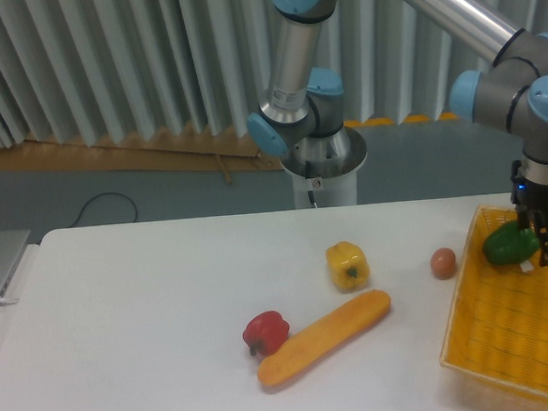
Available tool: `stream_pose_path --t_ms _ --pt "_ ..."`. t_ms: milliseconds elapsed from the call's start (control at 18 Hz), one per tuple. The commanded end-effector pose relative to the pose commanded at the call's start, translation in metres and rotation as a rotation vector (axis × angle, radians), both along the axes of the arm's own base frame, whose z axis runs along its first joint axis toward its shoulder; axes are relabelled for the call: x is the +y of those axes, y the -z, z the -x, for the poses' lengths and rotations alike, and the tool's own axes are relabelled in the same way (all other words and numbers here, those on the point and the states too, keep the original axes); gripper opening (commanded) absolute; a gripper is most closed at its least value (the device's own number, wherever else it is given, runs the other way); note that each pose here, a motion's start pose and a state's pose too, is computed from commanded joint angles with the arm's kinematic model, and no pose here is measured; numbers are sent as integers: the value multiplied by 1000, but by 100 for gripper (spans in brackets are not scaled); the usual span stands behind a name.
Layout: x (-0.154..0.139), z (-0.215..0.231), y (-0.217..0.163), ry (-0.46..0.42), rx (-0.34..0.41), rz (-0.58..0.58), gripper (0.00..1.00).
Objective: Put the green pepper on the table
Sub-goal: 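Lower the gripper onto the green pepper and close on it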
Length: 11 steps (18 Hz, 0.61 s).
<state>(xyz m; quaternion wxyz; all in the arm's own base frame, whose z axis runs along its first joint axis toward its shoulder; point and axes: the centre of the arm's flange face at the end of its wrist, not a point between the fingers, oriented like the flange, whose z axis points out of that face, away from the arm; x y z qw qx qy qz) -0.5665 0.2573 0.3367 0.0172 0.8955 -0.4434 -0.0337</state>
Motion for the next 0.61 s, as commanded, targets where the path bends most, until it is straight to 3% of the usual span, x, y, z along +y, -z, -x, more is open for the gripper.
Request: stream_pose_path --t_ms 611 --pt "-3 -33 25 13 -62 28 100"
